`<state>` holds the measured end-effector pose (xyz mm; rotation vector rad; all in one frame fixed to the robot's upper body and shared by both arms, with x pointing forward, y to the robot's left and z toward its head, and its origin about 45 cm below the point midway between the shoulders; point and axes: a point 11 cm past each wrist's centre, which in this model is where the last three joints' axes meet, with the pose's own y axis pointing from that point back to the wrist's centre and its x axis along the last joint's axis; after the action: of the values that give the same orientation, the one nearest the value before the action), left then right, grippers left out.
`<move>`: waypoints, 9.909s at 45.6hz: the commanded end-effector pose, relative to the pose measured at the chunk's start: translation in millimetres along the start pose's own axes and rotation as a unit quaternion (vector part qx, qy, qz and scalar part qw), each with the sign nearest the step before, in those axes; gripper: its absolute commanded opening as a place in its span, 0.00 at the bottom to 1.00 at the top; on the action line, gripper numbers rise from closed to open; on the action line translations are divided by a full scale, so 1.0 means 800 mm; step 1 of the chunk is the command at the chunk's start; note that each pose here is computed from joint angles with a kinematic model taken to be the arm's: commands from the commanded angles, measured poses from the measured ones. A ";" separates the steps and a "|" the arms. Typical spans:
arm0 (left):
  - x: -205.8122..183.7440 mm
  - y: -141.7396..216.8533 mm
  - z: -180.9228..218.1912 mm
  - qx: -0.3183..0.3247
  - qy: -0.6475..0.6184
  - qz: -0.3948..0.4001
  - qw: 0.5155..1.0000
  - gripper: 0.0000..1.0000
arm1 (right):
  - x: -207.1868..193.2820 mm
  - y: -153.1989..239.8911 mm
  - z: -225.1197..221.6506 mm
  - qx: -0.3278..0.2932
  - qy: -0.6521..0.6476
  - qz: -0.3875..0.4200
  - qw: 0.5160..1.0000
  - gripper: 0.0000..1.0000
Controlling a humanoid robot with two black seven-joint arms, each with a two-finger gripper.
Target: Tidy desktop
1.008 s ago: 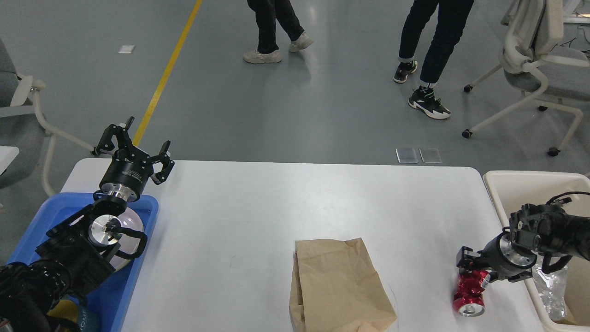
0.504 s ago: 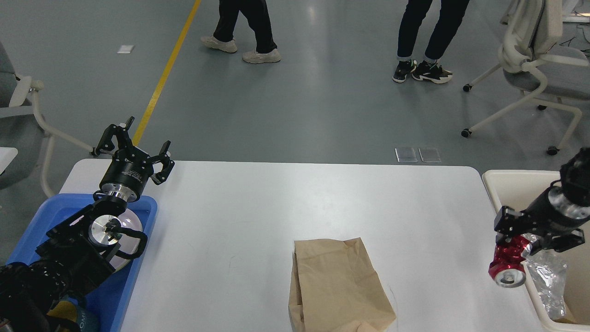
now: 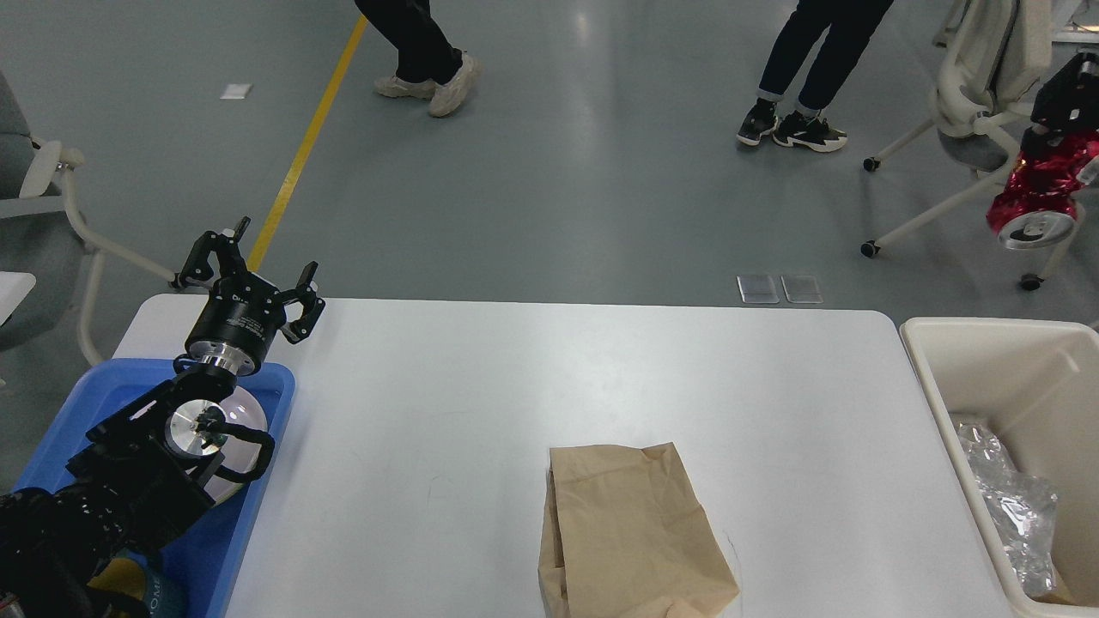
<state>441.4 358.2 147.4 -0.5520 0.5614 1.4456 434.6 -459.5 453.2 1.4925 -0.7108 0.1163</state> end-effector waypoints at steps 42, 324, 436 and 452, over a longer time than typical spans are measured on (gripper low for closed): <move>0.000 0.000 0.000 0.000 0.000 0.000 1.000 0.97 | -0.170 -0.246 0.222 -0.141 -0.013 0.204 0.969 0.00; 0.000 0.000 0.000 0.000 0.000 0.000 1.000 0.97 | 0.014 -0.079 0.161 -0.091 -0.033 0.327 0.940 0.00; 0.000 0.000 0.000 0.000 0.000 0.000 1.000 0.97 | -0.062 -0.124 -0.189 0.297 -0.078 -0.033 0.951 1.00; 0.000 0.000 0.000 0.000 0.000 0.000 1.000 0.97 | -0.083 -0.163 -0.352 0.429 -0.201 0.074 0.878 1.00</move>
<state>441.4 358.3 147.4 -0.5520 0.5614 1.4456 540.7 -203.8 346.9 2.3308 -1.0416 0.2951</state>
